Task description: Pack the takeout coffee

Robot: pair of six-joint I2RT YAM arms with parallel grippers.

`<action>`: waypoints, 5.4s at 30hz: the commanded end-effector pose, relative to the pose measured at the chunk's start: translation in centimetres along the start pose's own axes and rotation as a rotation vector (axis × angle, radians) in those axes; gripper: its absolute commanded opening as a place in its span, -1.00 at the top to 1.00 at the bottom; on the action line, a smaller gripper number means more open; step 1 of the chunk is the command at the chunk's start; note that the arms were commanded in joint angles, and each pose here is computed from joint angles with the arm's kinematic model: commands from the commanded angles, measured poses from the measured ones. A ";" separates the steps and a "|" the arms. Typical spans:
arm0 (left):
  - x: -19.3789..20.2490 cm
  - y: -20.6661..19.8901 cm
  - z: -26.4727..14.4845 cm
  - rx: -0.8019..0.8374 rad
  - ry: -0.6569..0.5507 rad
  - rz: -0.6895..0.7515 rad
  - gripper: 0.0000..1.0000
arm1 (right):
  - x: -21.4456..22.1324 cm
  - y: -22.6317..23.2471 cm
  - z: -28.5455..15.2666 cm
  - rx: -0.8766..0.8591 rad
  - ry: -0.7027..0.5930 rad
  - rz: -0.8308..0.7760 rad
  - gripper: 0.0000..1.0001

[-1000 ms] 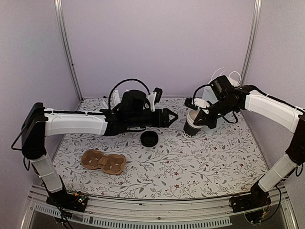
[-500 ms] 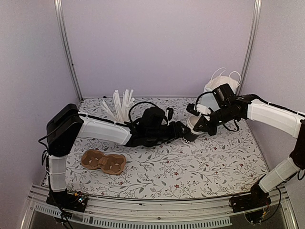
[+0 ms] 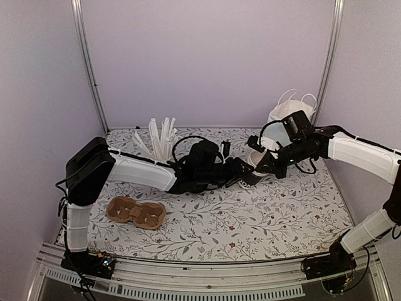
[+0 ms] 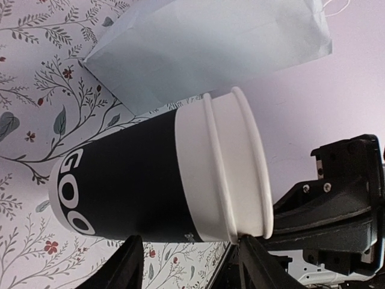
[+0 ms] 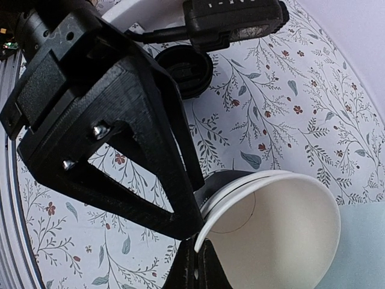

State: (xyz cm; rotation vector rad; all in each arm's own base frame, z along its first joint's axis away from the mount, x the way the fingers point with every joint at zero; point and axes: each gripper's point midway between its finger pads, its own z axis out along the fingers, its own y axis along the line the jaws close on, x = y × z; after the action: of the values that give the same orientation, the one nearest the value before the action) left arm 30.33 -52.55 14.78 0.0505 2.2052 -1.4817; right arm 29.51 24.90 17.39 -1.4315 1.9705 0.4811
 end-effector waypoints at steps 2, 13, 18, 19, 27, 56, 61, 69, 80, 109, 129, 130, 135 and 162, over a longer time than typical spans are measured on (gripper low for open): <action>-0.1 -0.3 0.7 0.019 -0.018 -0.031 -0.09 | -1.7 1.2 -1.5 -0.030 -0.080 -0.032 1.00; -0.1 4.9 1.3 -0.134 -0.039 -0.093 0.07 | -3.5 2.8 -4.9 -0.062 -0.114 -0.148 1.00; -0.5 4.9 1.1 -0.155 -0.056 -0.073 0.14 | -4.9 1.6 -6.5 -0.003 -0.100 -0.172 1.00; -0.8 4.7 1.1 -0.155 -0.061 -0.063 0.15 | -4.9 1.3 -6.6 0.011 -0.089 -0.173 1.00; -1.2 4.3 1.4 -0.159 -0.050 -0.057 0.23 | -6.0 2.8 -7.8 -0.024 -0.053 -0.243 1.00; -4.1 2.1 0.7 -0.183 -0.112 0.086 0.54 | -7.1 2.7 -7.6 -0.020 -0.024 -0.281 1.00; -5.1 0.3 -0.2 -0.177 -0.159 0.161 0.45 | -7.6 2.4 -8.0 0.003 -0.029 -0.284 1.00; -4.6 -0.2 -0.1 -0.188 -0.115 0.282 0.03 | -5.1 1.7 -8.3 0.070 0.049 -0.263 1.00; -5.2 4.1 4.9 -0.273 -0.020 0.458 -0.22 | 2.2 1.5 -9.7 0.129 0.094 -0.104 1.00; -4.1 5.6 7.9 -0.125 0.088 0.371 0.26 | 7.7 2.1 -5.2 0.128 0.035 -0.026 1.00; -6.7 1.9 5.2 -0.149 0.092 0.578 1.00 | 8.8 1.3 -6.2 0.131 0.178 -0.079 1.00; -7.0 1.7 4.9 -0.167 0.100 0.609 1.00 | 8.9 1.3 -5.9 0.122 0.190 -0.078 1.00; -8.2 0.9 3.0 -0.292 0.198 0.850 1.00 | 9.3 2.0 -4.5 0.064 0.231 -0.084 1.00; -12.6 11.8 -5.3 -0.819 0.635 1.405 1.00 | 6.6 4.3 -2.6 -0.050 0.194 -0.090 1.00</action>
State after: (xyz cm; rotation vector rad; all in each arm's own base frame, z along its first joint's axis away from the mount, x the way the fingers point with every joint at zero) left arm 43.10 -40.67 13.28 1.4581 2.0672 0.2158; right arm 23.62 19.45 13.96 -1.6481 2.0455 0.3246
